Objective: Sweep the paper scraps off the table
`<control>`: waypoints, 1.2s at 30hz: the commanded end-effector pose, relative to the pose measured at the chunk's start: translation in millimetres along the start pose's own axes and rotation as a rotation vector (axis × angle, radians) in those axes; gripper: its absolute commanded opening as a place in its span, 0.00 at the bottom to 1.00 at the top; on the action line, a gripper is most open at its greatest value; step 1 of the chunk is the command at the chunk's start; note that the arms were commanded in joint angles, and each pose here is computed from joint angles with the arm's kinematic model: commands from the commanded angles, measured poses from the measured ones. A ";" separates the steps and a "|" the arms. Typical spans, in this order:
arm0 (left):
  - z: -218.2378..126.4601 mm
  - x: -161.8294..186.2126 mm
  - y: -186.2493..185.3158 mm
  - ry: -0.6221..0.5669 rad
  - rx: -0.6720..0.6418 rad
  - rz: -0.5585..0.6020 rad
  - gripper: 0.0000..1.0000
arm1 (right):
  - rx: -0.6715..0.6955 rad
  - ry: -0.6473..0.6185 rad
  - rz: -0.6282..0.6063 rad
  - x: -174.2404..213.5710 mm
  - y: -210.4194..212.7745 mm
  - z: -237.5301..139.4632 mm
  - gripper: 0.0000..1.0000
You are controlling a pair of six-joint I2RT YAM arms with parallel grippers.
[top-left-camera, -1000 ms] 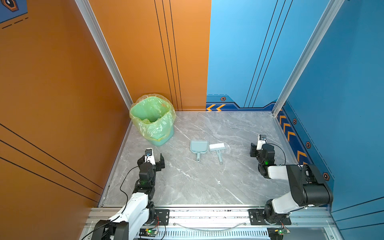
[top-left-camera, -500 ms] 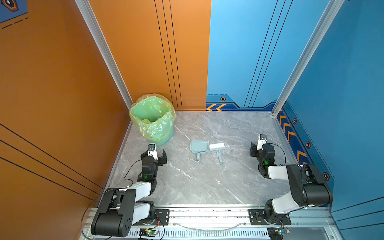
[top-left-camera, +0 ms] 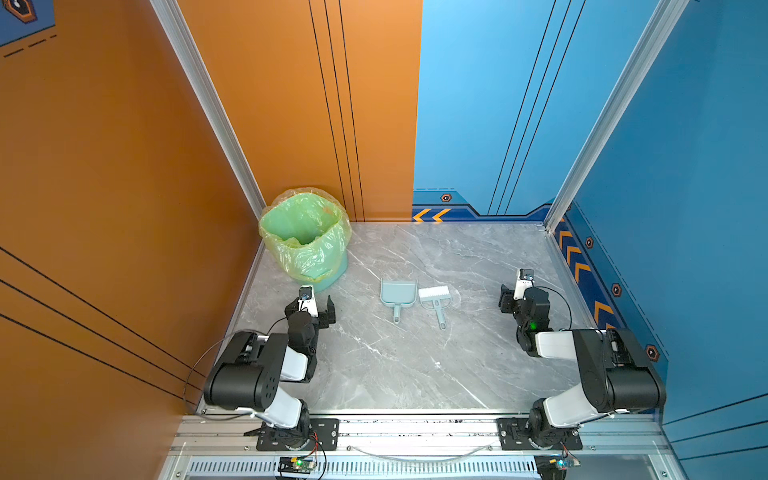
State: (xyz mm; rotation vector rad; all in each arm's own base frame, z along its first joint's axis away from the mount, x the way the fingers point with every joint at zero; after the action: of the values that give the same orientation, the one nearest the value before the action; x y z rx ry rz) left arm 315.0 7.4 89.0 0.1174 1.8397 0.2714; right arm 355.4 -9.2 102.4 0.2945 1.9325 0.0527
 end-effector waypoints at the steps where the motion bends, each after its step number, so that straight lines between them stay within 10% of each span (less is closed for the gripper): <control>1: 5.9 -24.3 2.5 -0.087 -0.030 0.011 0.98 | 0.006 -0.019 0.017 -2.5 0.2 -0.1 0.64; 20: 33.5 -25.2 6.8 0.073 -0.074 0.023 0.98 | 0.006 -0.019 0.017 -2.6 0.2 0.0 0.77; 25: 32.8 -26.0 5.0 0.070 -0.066 0.028 0.98 | 0.005 -0.022 0.018 -3.2 0.4 -0.1 1.00; 36: 33.6 -26.0 3.4 0.074 -0.065 0.039 0.98 | 0.005 -0.020 0.016 -2.6 0.6 -0.4 1.00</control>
State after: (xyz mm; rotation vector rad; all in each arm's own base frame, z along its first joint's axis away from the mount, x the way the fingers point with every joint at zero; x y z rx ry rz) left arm 351.9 9.0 99.1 0.1030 1.9146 0.3506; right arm 355.4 -9.6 102.5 0.3097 1.9297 0.0588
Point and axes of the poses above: each gripper's point midway between its finger pads, its own z axis out along the fingers, its own y axis along the line the jaws close on, x = y × z, the point moved 4 cm from there along -z, back along the fingers, and after that the axes turned 12 degrees about z, right-handed, at the moved point
